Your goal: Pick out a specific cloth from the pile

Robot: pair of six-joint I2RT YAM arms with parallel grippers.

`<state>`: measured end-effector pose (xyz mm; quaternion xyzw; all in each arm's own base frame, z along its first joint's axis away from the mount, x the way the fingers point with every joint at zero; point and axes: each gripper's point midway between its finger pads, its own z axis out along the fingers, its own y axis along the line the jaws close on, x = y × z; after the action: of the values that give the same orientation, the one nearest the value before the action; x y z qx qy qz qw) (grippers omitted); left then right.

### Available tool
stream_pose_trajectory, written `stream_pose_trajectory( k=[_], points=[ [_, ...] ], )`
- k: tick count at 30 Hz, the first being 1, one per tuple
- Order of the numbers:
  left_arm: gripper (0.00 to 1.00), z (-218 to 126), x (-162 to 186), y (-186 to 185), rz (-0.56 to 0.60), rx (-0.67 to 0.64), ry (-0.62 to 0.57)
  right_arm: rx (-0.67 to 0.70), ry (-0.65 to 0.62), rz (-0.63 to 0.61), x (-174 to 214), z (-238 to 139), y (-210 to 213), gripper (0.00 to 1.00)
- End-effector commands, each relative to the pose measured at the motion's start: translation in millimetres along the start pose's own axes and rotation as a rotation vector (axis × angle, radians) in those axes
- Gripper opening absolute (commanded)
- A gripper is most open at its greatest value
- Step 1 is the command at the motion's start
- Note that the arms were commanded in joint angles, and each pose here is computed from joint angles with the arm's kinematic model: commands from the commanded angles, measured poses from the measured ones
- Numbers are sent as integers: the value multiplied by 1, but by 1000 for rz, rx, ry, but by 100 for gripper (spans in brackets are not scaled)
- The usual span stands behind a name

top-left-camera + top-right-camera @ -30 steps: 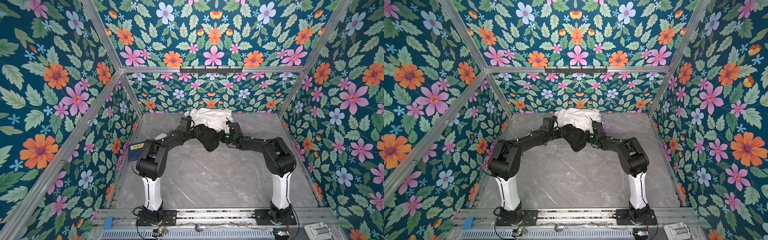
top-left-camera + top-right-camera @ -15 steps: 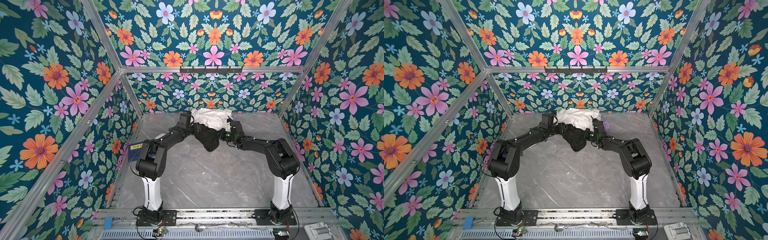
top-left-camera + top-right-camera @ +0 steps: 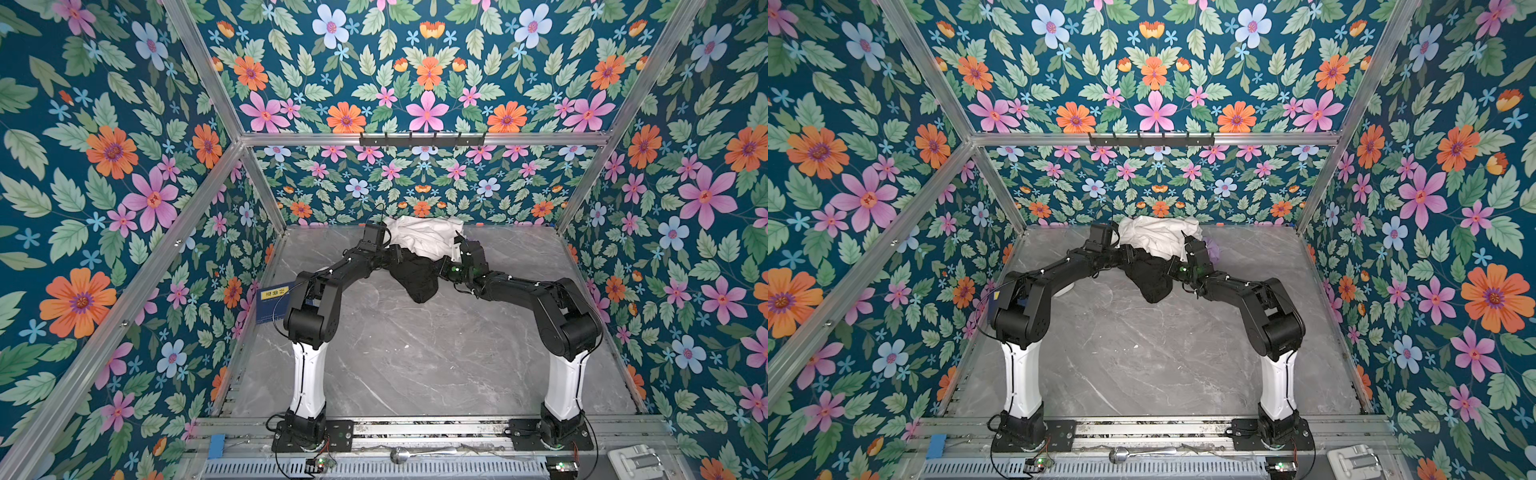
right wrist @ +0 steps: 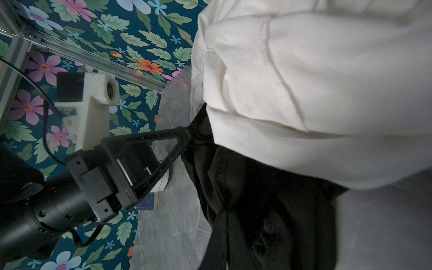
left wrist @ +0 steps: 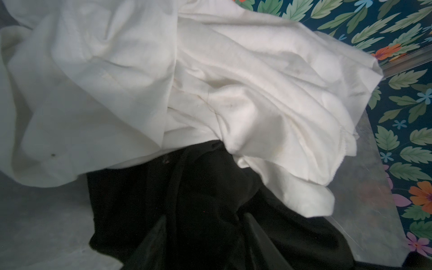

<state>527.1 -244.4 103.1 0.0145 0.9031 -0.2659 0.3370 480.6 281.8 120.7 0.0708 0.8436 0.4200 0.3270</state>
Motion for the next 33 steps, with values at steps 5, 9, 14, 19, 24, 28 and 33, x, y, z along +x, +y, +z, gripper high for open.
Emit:
stream_pose_trajectory(
  k=[5,9,14,19,24,28,33],
  points=[
    [45,1,-3,4,-11,13,10,-3,-11,-21,-4,-2,5,0],
    [38,1,-2,6,-14,11,14,-1,-13,-26,-4,-3,5,0],
    [26,4,1,7,-21,13,27,-2,-14,-27,-5,-4,6,0],
    [14,2,1,9,-25,11,29,1,-13,-27,-4,-5,6,0],
    [1,0,-2,8,-32,13,27,-1,-16,-28,-5,-6,8,0],
    [0,-4,-6,7,-32,16,18,-4,-19,-30,-6,-7,9,0],
    [0,-9,-11,3,-33,22,6,-6,-23,-32,-8,-7,11,0]
  ],
)
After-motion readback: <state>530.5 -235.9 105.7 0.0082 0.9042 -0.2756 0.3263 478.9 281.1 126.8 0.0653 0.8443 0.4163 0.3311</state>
